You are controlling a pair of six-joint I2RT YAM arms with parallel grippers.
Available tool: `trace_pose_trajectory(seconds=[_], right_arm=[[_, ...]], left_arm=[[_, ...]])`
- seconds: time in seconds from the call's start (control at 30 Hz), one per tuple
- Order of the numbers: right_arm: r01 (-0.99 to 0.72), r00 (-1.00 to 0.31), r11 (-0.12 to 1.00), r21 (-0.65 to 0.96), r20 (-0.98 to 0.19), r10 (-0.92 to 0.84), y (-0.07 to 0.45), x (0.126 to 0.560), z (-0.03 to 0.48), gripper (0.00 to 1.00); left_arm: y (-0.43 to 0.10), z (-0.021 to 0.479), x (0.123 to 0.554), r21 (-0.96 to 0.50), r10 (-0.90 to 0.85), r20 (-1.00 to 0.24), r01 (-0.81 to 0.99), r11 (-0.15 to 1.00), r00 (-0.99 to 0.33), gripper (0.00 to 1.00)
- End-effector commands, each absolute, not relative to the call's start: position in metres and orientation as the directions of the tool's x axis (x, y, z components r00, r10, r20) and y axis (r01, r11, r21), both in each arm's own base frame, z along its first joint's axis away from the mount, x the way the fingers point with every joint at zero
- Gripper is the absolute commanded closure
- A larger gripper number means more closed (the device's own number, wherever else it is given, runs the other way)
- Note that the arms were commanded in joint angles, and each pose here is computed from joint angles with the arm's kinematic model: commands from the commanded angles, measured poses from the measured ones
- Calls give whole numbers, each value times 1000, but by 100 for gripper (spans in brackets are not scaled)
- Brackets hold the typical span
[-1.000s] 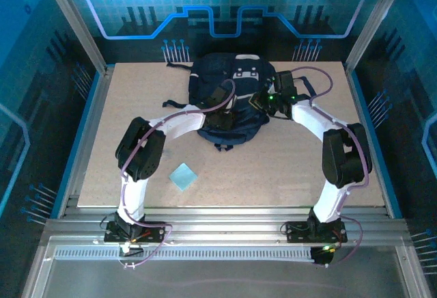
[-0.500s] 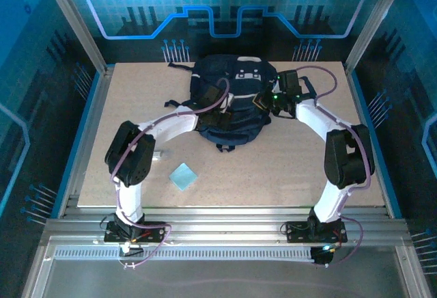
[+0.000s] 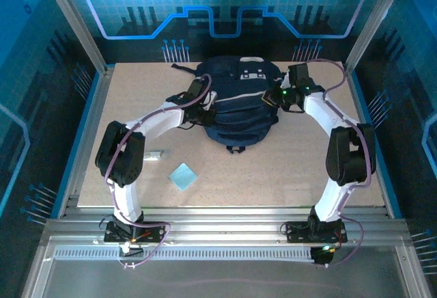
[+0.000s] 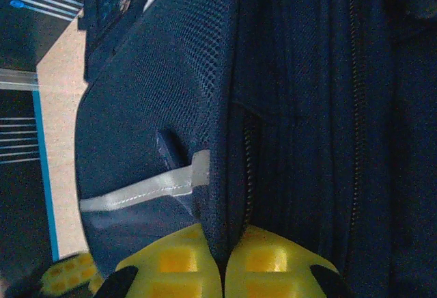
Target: Pack the student bag
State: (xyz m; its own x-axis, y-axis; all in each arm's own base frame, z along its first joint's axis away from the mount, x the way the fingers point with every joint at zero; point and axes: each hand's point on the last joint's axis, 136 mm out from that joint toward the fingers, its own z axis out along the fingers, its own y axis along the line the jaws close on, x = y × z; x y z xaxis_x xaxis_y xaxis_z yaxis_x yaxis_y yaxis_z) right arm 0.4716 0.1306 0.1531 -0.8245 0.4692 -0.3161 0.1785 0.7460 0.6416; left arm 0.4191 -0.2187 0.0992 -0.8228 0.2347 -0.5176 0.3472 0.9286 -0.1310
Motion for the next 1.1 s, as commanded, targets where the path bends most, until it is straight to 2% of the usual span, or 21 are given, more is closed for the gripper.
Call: trace_pose_trajectory(seconds=[0.0, 0.17, 0.23, 0.37, 0.43, 0.5, 0.67, 0.8, 0.83, 0.9, 0.97, 1.0, 1.07], right_arm=[[190, -738, 804, 563, -458, 495, 84, 512, 170, 100], [172, -770, 828, 534, -451, 451, 85, 532, 166, 100], [174, -783, 826, 537, -433, 446, 87, 534, 166, 90], [176, -780, 804, 568, -418, 466, 97, 521, 173, 55], [194, -777, 801, 567, -410, 478, 96, 509, 176, 44], [206, -780, 789, 579, -389, 490, 100, 491, 175, 38], [221, -798, 719, 659, -302, 521, 123, 455, 163, 36], [227, -795, 649, 726, -246, 554, 149, 450, 145, 40], [233, -797, 638, 734, -232, 558, 153, 453, 141, 47], [240, -801, 621, 746, -210, 561, 161, 458, 134, 76], [243, -794, 608, 756, -206, 573, 163, 462, 132, 97], [245, -788, 607, 756, -209, 578, 162, 463, 133, 100], [243, -781, 619, 746, -228, 581, 158, 462, 136, 100]], left_arm=[[-233, 121, 382, -83, 360, -485, 452, 888, -797, 100], [-274, 144, 352, -177, 403, -512, 552, 815, -759, 100], [-285, 152, 346, -221, 388, -522, 560, 798, -760, 100], [-306, 163, 345, -289, 349, -548, 563, 774, -760, 100], [-317, 165, 350, -306, 340, -558, 569, 764, -757, 100], [-330, 166, 354, -319, 335, -565, 575, 753, -754, 100], [-352, 165, 362, -337, 336, -570, 586, 736, -750, 100], [-355, 161, 362, -336, 344, -567, 592, 733, -748, 100], [-354, 161, 361, -332, 347, -566, 592, 735, -748, 100], [-346, 156, 362, -301, 348, -566, 581, 756, -747, 100], [-334, 147, 365, -253, 342, -567, 554, 793, -749, 100], [-326, 143, 369, -225, 335, -566, 532, 816, -754, 100], [-310, 134, 376, -195, 300, -563, 476, 857, -770, 100]])
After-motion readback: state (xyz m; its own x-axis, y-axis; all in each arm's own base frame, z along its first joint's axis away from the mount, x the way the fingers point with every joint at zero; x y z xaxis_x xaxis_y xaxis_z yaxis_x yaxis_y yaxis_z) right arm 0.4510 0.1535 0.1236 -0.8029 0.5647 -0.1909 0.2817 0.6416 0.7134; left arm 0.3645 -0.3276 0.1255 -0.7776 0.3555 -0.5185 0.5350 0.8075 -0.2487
